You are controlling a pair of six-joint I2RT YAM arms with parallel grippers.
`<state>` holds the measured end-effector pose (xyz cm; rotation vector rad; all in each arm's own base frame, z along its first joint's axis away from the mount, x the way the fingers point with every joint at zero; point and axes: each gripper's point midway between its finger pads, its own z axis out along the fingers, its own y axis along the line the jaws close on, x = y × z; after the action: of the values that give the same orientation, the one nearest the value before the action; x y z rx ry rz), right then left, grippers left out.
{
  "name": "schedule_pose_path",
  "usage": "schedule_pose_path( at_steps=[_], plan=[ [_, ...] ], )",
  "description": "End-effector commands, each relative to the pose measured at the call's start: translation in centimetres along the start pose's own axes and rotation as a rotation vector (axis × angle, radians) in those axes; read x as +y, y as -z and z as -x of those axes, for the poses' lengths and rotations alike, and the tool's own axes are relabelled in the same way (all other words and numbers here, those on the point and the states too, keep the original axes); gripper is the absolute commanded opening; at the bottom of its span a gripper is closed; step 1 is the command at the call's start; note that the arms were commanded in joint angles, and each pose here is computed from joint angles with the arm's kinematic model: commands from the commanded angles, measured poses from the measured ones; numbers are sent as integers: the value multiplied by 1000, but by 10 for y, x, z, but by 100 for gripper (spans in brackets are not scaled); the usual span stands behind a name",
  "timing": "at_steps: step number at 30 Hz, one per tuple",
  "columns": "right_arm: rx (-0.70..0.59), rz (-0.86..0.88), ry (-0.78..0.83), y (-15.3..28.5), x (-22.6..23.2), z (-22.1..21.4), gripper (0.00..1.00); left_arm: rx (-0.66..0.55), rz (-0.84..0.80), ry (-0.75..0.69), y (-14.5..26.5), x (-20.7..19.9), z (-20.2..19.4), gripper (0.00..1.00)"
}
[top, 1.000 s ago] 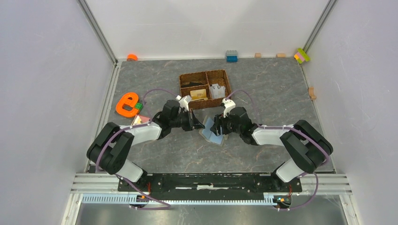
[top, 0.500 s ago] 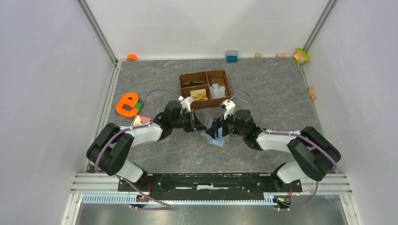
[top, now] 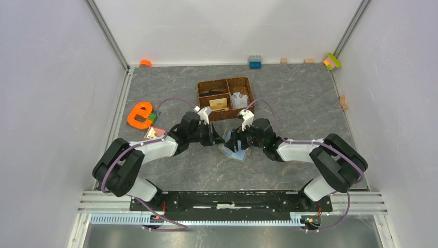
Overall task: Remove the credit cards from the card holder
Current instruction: Remove the credit card from the card holder.
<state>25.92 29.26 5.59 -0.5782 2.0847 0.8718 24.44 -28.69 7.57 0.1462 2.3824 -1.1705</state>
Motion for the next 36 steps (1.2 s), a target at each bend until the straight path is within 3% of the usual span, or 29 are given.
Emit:
schedule_pose_path(
  at_steps=[1, 9, 15, 24, 30, 36],
  plan=[
    [60, -145, 15, -5, -26, -6, 78, -109, -23, -72, 13, -18, 28, 7],
    [86, -273, 14, -1, -48, -6, 83, -173, 8, -81, 25, -14, 37, 7],
    [64, -278, 18, 3, -47, -1, 83, -176, 7, -83, 25, -15, 38, 7],
    [-80, -340, 41, 32, -49, 28, 82, -143, 28, -64, 18, -8, 34, 8],
    [-180, -310, 46, 45, -42, 39, 71, -133, 56, -60, 16, -2, 33, 19],
    [-151, -68, 72, 27, -3, 35, 59, -94, 50, -49, 8, 1, 28, 29]
  ],
)
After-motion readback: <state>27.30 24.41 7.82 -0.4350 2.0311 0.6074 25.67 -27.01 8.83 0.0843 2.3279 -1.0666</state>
